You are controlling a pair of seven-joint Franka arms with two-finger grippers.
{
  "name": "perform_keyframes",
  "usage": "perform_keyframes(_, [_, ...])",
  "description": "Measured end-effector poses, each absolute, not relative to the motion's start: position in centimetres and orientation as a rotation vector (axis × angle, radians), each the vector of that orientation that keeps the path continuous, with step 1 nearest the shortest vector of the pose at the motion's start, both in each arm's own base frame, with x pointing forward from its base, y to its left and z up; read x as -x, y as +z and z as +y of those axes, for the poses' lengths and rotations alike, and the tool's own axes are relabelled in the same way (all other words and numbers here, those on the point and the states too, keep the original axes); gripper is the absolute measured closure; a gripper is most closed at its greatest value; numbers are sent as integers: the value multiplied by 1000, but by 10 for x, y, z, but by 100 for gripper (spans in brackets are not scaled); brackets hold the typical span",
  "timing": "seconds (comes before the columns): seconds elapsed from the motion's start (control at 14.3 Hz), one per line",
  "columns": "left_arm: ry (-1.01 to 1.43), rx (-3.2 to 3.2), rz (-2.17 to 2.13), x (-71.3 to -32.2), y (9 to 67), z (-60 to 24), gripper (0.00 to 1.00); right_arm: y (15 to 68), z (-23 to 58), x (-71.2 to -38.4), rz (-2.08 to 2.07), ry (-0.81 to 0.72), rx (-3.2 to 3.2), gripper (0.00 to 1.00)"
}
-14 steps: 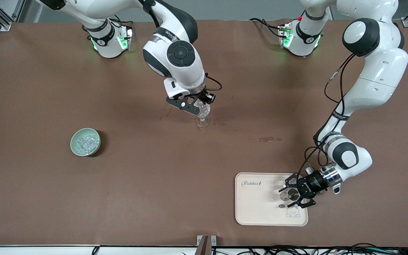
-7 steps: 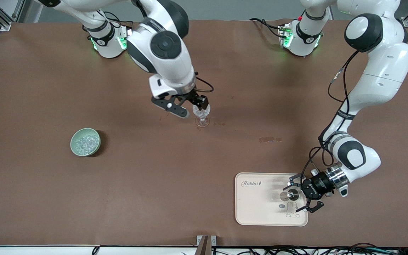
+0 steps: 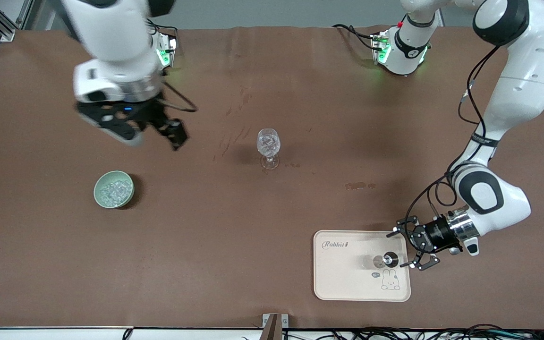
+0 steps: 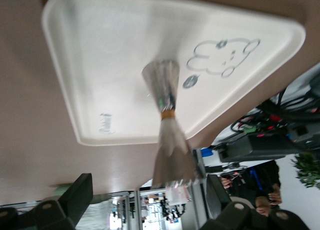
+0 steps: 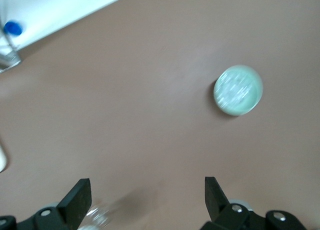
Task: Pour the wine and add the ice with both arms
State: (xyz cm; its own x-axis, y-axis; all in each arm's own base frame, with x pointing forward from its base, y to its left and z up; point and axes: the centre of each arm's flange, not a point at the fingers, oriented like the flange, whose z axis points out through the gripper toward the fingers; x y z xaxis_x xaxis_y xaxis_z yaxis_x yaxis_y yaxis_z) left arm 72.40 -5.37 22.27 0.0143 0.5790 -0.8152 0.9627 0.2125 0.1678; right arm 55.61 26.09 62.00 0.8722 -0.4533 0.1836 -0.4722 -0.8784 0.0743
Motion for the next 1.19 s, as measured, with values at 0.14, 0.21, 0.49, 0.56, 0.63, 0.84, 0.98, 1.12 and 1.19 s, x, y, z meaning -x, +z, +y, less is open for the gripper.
perform_keyframes(0.14, [-557, -1609, 1611, -717, 258, -58, 0, 636, 200, -566, -627, 205, -2920, 0])
perform_keyframes(0.21, [-531, -1692, 1594, -715, 275, -54, 0, 644, 169, -569, -591, 183, -2929, 0])
perform_keyframes(0.49, [-363, -2036, 1558, -712, 332, -43, 0, 665, 67, -568, -355, 82, -2964, 0])
perform_keyframes(0.56, [-312, -2140, 1516, -713, 346, -52, 0, 667, 47, -566, -312, 54, -2990, 0])
perform_keyframes(0.63, [-246, -2248, 1463, -715, 362, -63, 0, 670, 27, -564, -270, 37, -3017, 0])
perform_keyframes(0.84, [-33, -2554, 1263, -709, 430, -117, 0, 672, -23, -562, -162, 21, -3071, 0])
perform_keyframes(0.98, [103, -2711, 1124, -694, 474, -153, 0, 671, -46, -561, -144, 15, -3096, 0])
perform_keyframes(1.12, [190, -2871, 930, -674, 509, -171, 0, 670, -54, -560, -137, 10, -3108, 0])
perform_keyframes(1.19, [218, -2936, 833, -665, 525, -172, 0, 669, -52, -561, -132, 9, -3110, 0])
